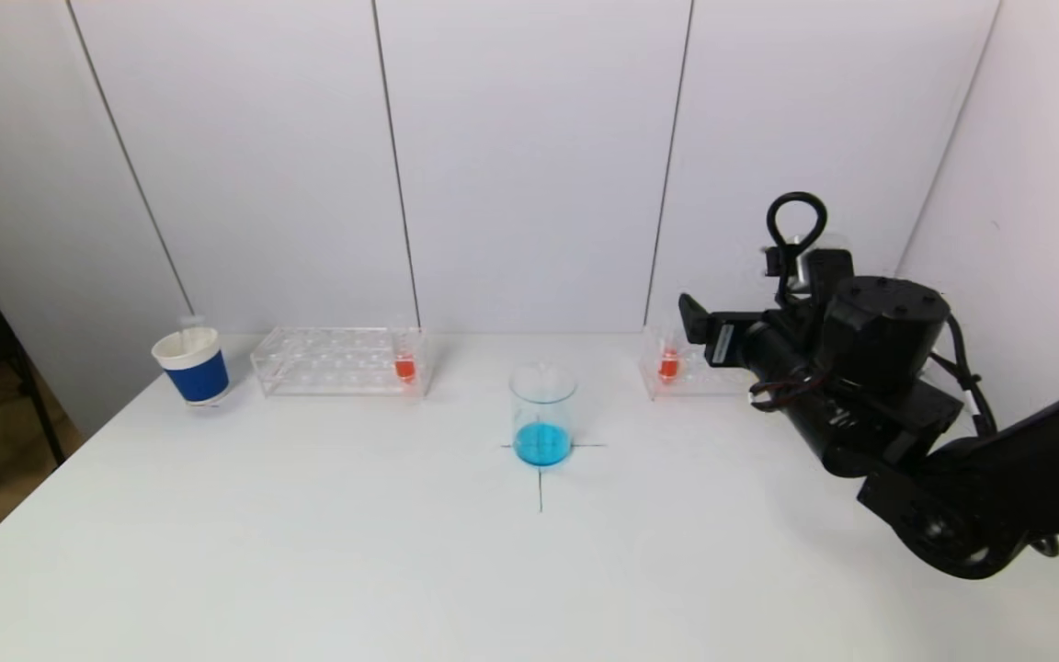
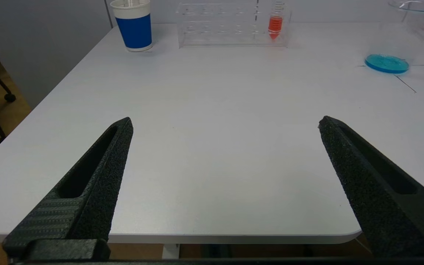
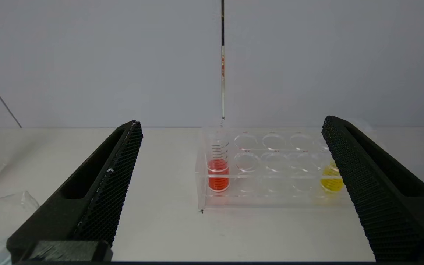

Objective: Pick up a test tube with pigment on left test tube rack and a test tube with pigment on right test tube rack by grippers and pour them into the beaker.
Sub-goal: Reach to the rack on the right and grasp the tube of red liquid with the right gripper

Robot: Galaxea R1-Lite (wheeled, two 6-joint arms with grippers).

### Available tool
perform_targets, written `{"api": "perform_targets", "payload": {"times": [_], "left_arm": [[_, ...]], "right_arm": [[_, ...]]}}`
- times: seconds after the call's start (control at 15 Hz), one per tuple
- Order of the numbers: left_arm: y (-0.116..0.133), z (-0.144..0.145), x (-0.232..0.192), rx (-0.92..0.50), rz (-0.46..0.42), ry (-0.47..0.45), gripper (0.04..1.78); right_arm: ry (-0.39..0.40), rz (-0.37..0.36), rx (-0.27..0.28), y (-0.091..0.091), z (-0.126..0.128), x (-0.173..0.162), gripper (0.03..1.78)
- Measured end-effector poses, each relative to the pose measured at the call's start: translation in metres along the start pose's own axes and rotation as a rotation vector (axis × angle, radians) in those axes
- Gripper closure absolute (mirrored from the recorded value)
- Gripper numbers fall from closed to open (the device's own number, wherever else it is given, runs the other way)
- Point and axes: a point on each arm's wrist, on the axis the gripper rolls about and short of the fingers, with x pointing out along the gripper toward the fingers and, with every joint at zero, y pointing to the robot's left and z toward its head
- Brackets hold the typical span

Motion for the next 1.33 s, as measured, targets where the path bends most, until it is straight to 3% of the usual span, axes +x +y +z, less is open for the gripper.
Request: {"api": "perform_targets", "payload": {"times": [0.47, 1.33], "left_arm": [[0.0, 0.0, 0.0, 0.0, -0.001, 0.0, 0.06], [0.0, 0.0, 0.0, 0.0, 0.0, 0.0, 0.06]], "right_arm": [[-0.009, -0.028, 0.004, 0.009, -0.041, 0.032, 0.04], [0.007, -0.064, -0.006, 0.009, -0.084, 0.079, 0.04]]}}
